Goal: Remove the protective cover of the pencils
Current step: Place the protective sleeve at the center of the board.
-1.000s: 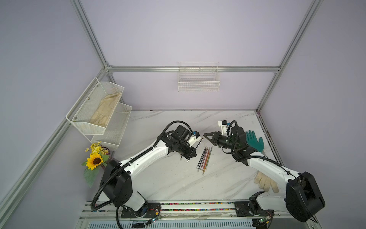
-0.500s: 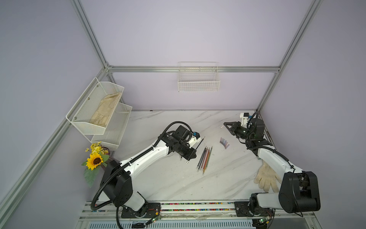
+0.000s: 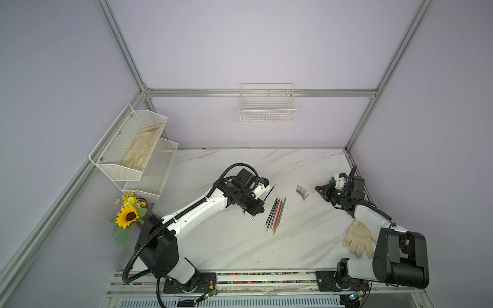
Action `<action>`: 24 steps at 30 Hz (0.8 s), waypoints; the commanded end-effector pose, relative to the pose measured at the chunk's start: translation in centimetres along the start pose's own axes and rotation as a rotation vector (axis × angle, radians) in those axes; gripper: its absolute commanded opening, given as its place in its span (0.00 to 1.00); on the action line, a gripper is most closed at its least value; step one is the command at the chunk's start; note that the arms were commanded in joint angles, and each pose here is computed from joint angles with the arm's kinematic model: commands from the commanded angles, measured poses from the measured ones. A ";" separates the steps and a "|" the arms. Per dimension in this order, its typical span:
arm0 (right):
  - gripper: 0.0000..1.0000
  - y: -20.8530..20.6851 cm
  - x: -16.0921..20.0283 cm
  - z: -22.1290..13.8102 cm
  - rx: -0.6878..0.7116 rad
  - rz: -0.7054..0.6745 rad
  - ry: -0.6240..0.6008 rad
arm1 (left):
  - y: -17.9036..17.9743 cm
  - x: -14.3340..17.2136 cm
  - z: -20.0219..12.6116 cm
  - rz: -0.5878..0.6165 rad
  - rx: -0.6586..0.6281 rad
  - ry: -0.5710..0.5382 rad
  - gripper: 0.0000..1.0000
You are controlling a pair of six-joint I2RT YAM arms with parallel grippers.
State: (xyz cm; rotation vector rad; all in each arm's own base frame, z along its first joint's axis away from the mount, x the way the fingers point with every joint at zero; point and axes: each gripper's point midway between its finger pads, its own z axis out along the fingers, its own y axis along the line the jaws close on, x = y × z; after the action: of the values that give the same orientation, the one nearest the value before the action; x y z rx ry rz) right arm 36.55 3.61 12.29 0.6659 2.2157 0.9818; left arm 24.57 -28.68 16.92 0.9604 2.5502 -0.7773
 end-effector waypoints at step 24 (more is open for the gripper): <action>0.15 -6.8 2.4 4.0 0.062 0.088 0.104 | -0.9 -2.2 -1.5 0.046 0.014 -0.060 0.00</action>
State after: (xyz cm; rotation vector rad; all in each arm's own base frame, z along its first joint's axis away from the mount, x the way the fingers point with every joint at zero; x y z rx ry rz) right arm 35.76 3.16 4.08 0.7775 2.3555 1.0024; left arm 24.48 -28.61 16.87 0.9607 2.5554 -0.7762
